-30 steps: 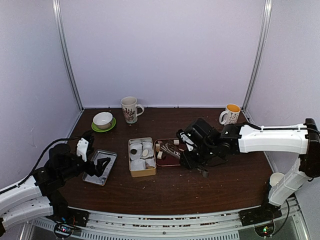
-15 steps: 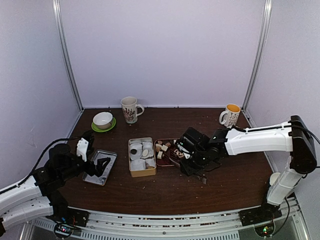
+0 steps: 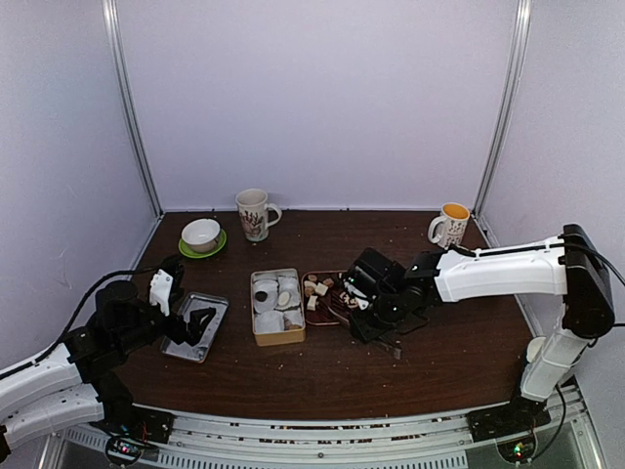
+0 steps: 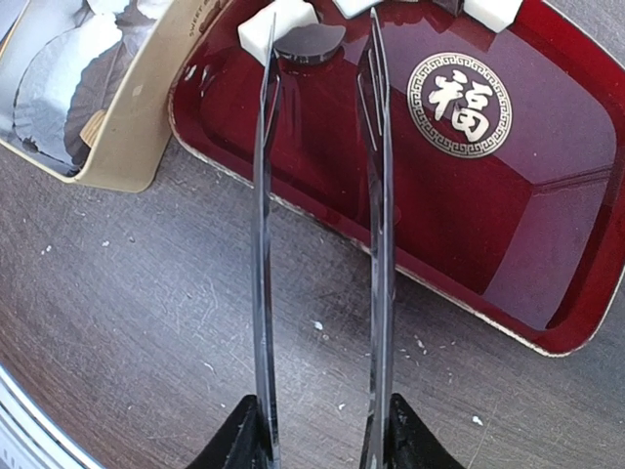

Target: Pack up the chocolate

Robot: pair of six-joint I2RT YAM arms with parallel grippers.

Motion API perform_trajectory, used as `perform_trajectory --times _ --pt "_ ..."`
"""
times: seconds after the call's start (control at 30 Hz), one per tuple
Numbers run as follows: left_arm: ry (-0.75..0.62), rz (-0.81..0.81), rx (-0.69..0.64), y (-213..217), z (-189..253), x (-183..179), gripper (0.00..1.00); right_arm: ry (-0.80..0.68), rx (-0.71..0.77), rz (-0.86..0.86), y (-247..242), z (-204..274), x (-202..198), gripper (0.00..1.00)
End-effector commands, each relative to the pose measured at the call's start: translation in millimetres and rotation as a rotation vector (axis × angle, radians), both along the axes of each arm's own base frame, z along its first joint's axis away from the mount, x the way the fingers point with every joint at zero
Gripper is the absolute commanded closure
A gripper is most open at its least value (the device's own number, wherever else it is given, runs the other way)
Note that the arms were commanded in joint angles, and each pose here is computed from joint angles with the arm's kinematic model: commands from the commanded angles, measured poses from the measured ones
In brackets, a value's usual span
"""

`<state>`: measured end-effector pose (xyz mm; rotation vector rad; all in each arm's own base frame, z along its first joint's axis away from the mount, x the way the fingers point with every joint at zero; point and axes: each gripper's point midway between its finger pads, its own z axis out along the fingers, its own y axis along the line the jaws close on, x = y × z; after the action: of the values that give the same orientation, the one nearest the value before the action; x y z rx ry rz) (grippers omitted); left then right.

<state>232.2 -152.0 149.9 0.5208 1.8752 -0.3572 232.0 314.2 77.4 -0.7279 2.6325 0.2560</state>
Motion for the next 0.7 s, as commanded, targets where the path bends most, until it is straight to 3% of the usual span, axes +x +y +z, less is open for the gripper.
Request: perform_trajectory --times 0.0,0.67 --pt "-0.058 0.002 -0.041 -3 19 5 0.02 -0.026 0.003 -0.009 5 6 11 0.59" --pt "-0.054 -0.001 -0.039 -3 18 5 0.02 -0.061 -0.014 -0.126 -33 11 23 0.6"
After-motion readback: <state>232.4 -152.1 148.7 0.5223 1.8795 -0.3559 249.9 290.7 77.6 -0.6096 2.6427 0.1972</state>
